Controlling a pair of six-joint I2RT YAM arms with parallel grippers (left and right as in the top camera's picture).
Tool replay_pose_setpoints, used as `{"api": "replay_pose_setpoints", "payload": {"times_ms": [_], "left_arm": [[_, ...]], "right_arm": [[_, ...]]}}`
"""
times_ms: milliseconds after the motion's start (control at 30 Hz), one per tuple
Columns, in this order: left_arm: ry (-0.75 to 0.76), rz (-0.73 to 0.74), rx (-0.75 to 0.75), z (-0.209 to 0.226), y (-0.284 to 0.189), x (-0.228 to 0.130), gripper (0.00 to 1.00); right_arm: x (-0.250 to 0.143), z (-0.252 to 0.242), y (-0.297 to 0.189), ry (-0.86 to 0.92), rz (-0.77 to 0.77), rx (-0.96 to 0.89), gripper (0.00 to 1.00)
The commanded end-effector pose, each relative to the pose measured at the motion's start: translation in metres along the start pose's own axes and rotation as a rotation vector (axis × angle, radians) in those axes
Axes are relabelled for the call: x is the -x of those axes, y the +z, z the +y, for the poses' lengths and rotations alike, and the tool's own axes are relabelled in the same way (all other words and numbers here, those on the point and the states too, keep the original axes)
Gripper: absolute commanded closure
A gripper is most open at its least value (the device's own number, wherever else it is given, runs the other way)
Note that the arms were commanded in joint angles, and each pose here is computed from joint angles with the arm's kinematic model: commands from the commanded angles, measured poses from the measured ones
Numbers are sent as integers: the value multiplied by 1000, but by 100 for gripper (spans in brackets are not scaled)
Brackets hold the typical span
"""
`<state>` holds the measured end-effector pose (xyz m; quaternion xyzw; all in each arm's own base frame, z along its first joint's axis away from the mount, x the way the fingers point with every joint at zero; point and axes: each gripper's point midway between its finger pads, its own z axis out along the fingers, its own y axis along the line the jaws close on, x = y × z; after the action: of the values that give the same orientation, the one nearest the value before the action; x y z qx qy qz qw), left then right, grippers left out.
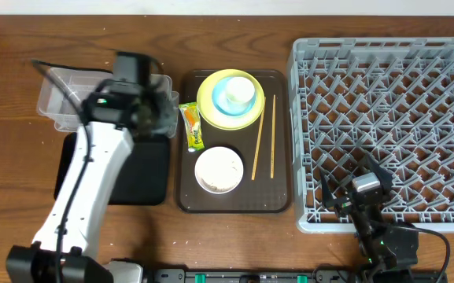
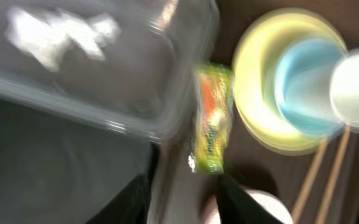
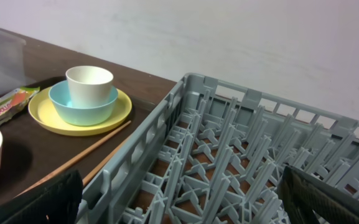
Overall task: Sort waste into correct bins and load items into the dishwasher rack
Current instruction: 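Carry the tissue left and drop it into the clear bin, then reach the left gripper to the yellow-green snack wrapper and grasp it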
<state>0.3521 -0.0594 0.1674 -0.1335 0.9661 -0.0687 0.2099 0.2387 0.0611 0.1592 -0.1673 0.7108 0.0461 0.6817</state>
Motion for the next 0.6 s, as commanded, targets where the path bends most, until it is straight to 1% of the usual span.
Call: {"api": "replay_pose_setpoints", "payload": {"times_ms": [0,133,267,433,567], "left_arm": [[52,32,54,-4,7,-18,72],[100,52,57,-14,12,-31,72],[125,53,54,-22,17,-34,72],[131,41,40,-27,36,-37,72],[99,31,32,-31,53,-37,72]], "right_arm": [[-1,2,0,-10,3,9,1],[-1,2,0,-10,3,9,1],[-1,2,0,-10,3,9,1],[-1,2,0,-10,3,9,1],[-1,2,0,-10,3,9,1]]}}
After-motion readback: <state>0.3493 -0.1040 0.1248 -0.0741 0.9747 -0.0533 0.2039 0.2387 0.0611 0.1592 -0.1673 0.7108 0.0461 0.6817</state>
